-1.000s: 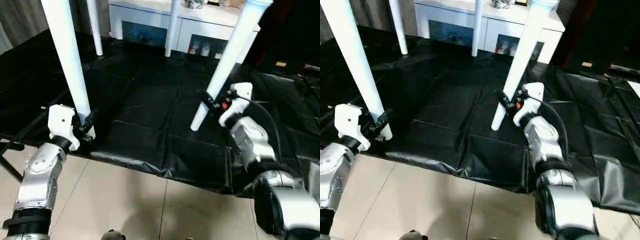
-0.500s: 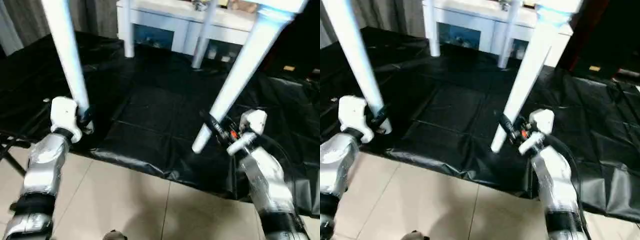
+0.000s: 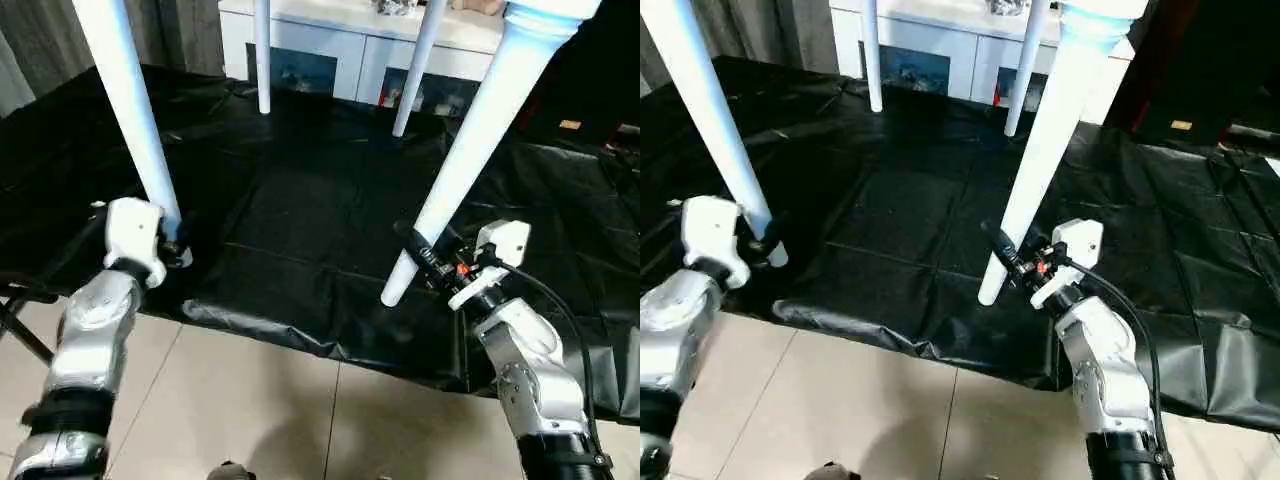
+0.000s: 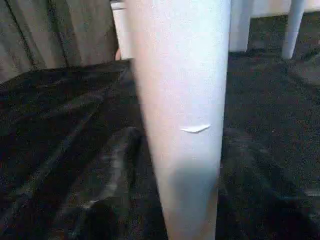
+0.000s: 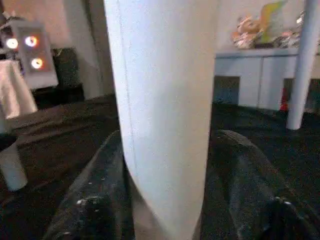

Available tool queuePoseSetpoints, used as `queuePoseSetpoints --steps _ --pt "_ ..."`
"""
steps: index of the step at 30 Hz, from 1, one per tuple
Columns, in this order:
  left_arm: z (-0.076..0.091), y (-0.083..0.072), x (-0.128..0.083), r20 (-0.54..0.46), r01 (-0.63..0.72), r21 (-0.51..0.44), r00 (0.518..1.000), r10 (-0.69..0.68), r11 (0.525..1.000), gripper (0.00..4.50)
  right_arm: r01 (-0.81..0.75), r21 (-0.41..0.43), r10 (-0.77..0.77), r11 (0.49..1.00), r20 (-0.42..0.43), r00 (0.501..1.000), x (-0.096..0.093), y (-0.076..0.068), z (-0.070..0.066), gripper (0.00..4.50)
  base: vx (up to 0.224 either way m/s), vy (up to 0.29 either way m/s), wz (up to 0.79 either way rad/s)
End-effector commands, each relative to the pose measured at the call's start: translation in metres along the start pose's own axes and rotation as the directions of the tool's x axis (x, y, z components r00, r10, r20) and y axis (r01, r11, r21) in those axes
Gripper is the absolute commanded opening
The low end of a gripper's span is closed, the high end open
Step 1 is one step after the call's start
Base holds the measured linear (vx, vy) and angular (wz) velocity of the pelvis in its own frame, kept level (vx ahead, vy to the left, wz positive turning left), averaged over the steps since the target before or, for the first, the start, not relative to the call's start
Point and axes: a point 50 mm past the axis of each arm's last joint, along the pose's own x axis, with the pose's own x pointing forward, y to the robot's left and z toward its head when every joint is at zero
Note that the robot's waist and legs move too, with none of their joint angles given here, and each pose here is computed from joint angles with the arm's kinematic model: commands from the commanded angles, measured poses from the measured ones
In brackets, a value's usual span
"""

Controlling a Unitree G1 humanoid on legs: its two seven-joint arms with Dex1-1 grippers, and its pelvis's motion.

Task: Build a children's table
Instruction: Flip table

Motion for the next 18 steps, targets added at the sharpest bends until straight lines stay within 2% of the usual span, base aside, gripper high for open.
queuePoseSetpoints --steps 1,4,7,8,11,12,15,16,17,18 --pt "0.007 0.0 -0.001 0.045 0.01 -0.012 0.999 -0.01 1.0 3.2 0.027 -0.008 -0.027 1.0 0.03 0.999 -0.003 -0.003 0.008 2.99 0.0 0.0 0.0" --pt "0.009 0.002 -0.009 0.078 0.005 -0.033 0.997 -0.002 0.999 3.44 0.059 -0.019 -0.058 0.998 0.042 0.997 -0.008 0.001 0.012 3.12 0.0 0.0 0.0" --pt "0.014 0.006 -0.029 0.155 0.016 -0.104 0.988 0.0 0.994 3.54 0.031 -0.017 -0.03 0.999 0.069 0.997 -0.022 0.021 0.02 3.28 0.0 0.0 0.0" --pt "0.014 0.006 -0.029 0.155 0.016 -0.104 0.988 0.0 0.994 3.54 0.031 -0.017 -0.03 0.999 0.069 0.997 -0.022 0.021 0.02 3.28 0.0 0.0 0.0" --pt "0.016 0.002 -0.042 0.161 0.035 -0.127 0.987 -0.014 0.991 3.54 0.031 0.007 -0.032 0.999 0.076 0.997 -0.033 0.03 0.021 3.28 0.0 0.0 0.0" --pt "0.017 -0.006 -0.051 0.149 0.059 -0.172 0.988 -0.033 0.983 3.54 0.073 0.001 -0.073 0.997 0.071 0.995 -0.041 0.032 0.022 3.28 0.0 0.0 0.0" --pt "0.021 -0.016 -0.056 0.155 0.069 -0.187 0.987 -0.04 0.98 3.54 0.135 -0.026 -0.133 0.991 0.06 0.989 -0.046 0.028 0.023 3.28 0.0 0.0 0.0" --pt "0.026 -0.029 -0.057 0.161 0.08 -0.15 0.985 -0.055 0.986 3.54 0.21 -0.068 -0.208 0.975 0.027 0.978 -0.047 0.02 0.022 3.28 0.0 0.0 0.0" --pt "0.02 -0.043 -0.055 0.083 0.071 -0.193 0.995 -0.056 0.979 3.54 0.307 -0.09 -0.314 0.948 -0.085 0.946 -0.048 0.009 0.012 3.28 0.0 0.0 0.0" --pt "0.02 -0.047 -0.053 0.089 0.057 -0.189 0.995 -0.04 0.98 3.54 0.325 -0.1 -0.335 0.94 -0.109 0.936 -0.048 0.006 0.01 3.28 0.0 0.0 0.0"
